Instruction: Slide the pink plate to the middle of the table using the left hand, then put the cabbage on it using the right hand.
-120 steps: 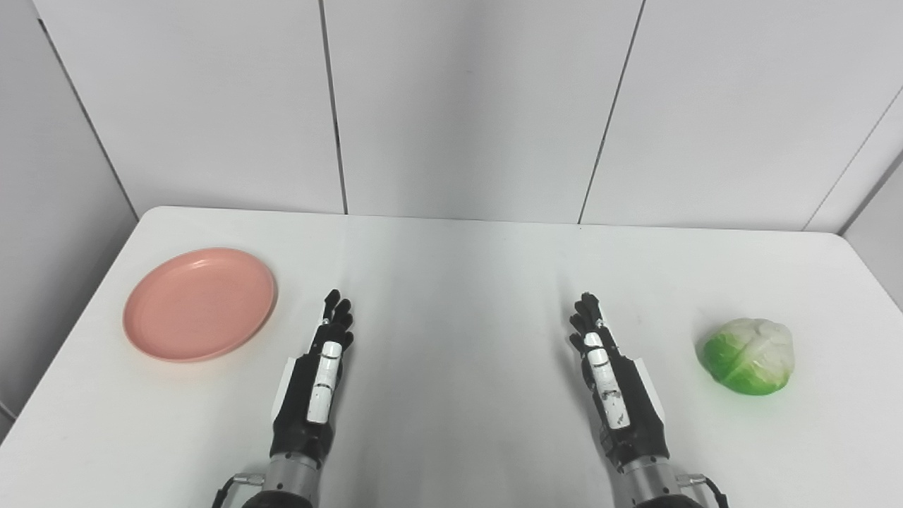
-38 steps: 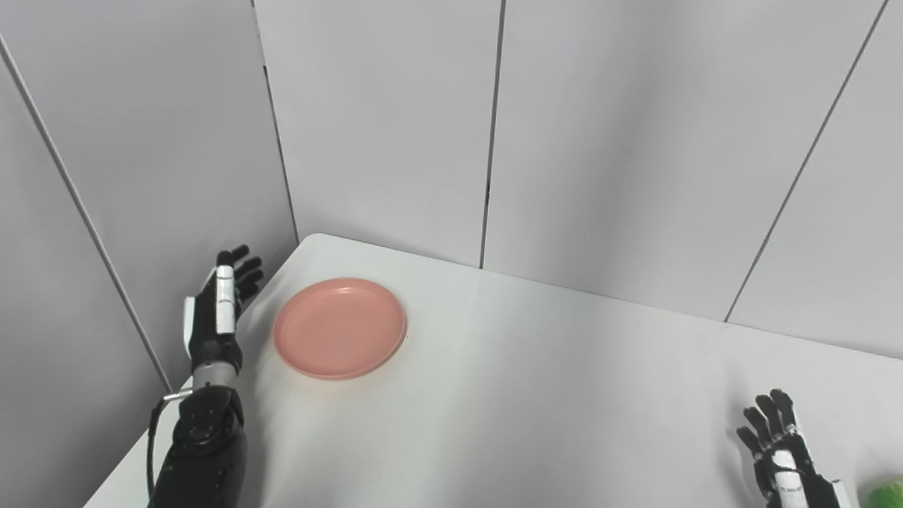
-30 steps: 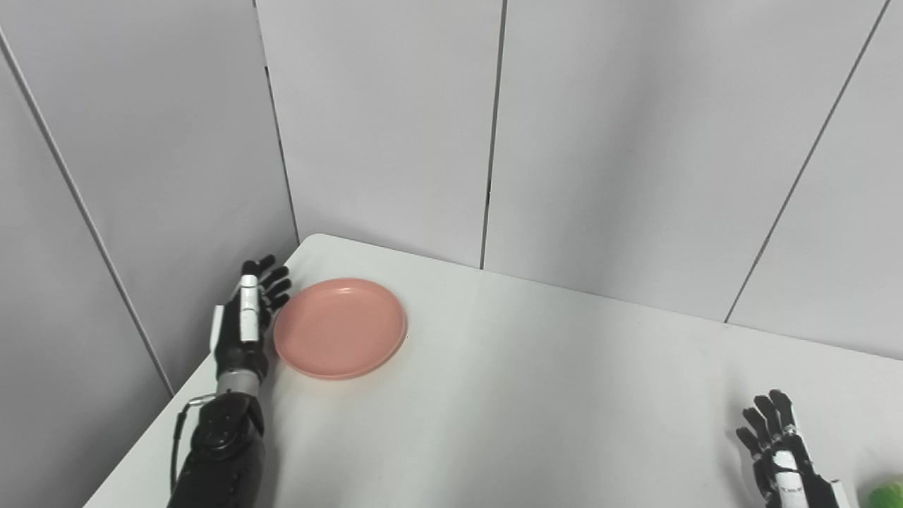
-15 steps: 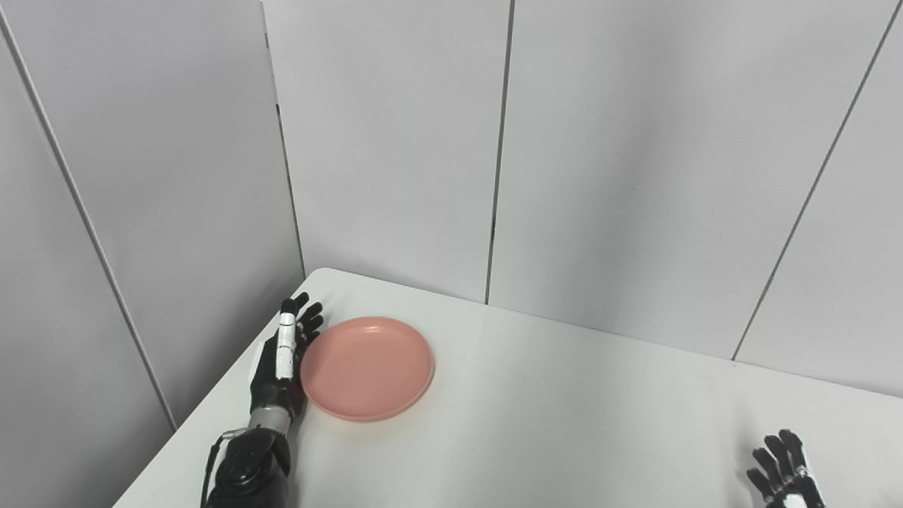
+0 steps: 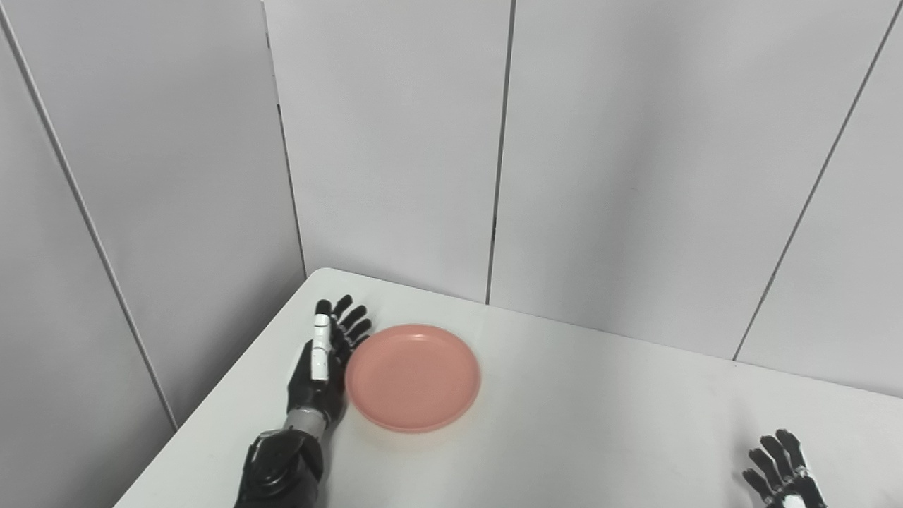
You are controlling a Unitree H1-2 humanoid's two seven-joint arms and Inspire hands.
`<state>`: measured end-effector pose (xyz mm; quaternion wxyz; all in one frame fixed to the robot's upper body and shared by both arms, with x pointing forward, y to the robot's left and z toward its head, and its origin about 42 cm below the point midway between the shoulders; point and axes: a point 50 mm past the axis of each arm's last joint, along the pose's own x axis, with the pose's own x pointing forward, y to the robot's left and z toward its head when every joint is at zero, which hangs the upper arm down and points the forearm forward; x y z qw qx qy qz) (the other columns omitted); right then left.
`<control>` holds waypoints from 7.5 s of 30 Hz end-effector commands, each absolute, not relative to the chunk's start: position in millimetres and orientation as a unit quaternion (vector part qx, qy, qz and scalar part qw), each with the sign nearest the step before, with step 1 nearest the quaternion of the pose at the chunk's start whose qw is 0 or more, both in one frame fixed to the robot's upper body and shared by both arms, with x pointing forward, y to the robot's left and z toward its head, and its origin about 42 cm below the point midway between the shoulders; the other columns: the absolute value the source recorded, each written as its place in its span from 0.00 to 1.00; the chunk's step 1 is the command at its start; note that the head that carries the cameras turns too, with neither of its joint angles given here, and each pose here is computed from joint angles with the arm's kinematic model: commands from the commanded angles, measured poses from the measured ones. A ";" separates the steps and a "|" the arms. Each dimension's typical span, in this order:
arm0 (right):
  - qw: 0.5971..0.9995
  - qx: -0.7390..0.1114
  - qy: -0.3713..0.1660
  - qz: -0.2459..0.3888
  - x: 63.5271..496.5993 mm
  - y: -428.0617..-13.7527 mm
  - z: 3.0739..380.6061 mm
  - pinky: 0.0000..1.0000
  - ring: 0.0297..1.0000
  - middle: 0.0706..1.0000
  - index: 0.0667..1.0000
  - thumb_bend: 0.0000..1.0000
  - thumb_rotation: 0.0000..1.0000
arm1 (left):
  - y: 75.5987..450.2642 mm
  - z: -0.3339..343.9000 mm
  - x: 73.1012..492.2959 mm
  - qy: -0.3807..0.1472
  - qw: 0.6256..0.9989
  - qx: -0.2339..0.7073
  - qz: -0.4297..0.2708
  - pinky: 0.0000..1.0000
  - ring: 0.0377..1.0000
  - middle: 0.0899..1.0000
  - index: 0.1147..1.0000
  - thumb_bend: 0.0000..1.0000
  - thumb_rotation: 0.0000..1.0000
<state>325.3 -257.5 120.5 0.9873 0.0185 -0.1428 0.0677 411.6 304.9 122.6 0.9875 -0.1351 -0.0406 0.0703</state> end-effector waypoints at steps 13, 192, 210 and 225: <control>0.988 0.041 -0.133 0.072 317.2 -252.6 111.6 0.99 0.98 0.99 1.00 0.80 0.86 | 221.6 125.7 403.9 -0.027 0.996 -0.089 -0.015 0.96 0.92 0.89 0.89 0.79 1.00; 0.870 -0.397 -0.112 -0.268 344.0 -349.0 226.1 0.46 0.45 0.51 0.42 0.51 0.00 | 210.4 79.1 340.8 -0.055 0.986 -0.047 -0.153 1.00 1.00 1.00 0.99 0.72 0.95; 0.853 -0.503 -0.001 -0.141 315.6 -377.5 261.3 0.82 0.97 0.99 0.97 1.00 0.32 | 212.0 80.2 338.1 -0.054 0.986 -0.043 -0.153 1.00 1.00 1.00 1.00 0.72 0.95; 0.818 -0.562 0.106 -0.060 310.4 -371.3 270.2 1.00 1.00 1.00 0.97 1.00 0.30 | 211.6 81.3 338.1 -0.056 0.986 -0.048 -0.151 1.00 1.00 1.00 0.99 0.71 0.95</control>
